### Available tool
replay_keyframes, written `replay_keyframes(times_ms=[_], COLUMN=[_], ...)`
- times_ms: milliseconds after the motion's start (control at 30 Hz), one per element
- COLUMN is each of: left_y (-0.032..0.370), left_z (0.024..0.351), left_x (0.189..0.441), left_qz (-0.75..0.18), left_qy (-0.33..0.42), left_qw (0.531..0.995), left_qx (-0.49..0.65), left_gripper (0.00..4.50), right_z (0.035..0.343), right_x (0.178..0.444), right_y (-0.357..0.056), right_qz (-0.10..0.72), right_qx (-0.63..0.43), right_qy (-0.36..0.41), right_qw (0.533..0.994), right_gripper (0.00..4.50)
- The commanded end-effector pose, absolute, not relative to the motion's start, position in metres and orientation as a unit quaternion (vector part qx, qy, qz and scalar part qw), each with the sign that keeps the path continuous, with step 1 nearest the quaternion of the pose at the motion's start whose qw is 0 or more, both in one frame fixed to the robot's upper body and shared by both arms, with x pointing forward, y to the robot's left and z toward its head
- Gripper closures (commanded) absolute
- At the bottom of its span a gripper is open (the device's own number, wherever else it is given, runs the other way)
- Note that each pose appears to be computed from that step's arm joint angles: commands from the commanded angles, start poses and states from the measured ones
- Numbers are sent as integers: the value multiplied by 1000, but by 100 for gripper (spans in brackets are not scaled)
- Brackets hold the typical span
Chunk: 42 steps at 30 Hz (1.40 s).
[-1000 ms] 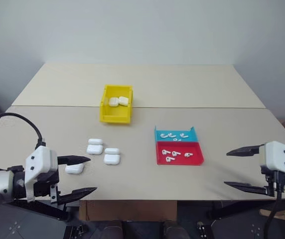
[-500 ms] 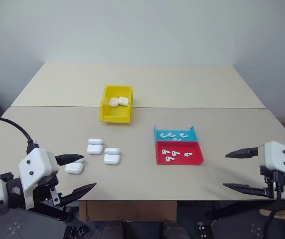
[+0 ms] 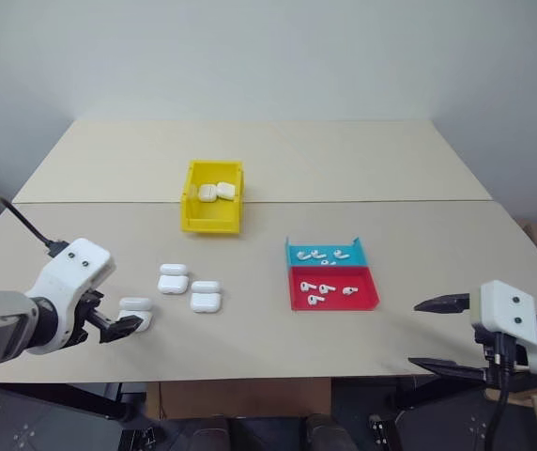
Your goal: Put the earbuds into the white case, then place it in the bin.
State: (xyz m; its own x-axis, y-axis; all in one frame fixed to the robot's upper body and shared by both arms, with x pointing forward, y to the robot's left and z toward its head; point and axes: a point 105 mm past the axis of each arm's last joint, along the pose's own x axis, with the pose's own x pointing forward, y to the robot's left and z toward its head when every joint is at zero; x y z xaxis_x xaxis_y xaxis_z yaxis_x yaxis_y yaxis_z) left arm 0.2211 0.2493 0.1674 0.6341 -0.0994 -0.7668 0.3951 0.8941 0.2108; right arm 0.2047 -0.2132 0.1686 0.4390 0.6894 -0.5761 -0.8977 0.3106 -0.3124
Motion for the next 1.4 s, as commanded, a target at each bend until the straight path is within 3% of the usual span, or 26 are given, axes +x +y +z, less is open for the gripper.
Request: replay_keyframes(times_ms=[33,200,500,1400], left_y=[238,243,243,234], left_z=[176,162,148,131], left_x=[224,225,245,265], left_qz=[-81,6,69,81], left_qy=[402,387,369,403], left_qw=[903,915,927,911], left_qx=[127,112,28,20], left_gripper=[0,0,0,0], right_z=[171,168,161,149], right_x=[206,210,206,192], right_y=[-212,-213,-209,-208], right_qz=[501,499,498,476], right_qx=[-306,-306,-297,-277], right_qy=[167,172,176,190], right_qw=[792,793,796,813], right_gripper=[4,4,4,4])
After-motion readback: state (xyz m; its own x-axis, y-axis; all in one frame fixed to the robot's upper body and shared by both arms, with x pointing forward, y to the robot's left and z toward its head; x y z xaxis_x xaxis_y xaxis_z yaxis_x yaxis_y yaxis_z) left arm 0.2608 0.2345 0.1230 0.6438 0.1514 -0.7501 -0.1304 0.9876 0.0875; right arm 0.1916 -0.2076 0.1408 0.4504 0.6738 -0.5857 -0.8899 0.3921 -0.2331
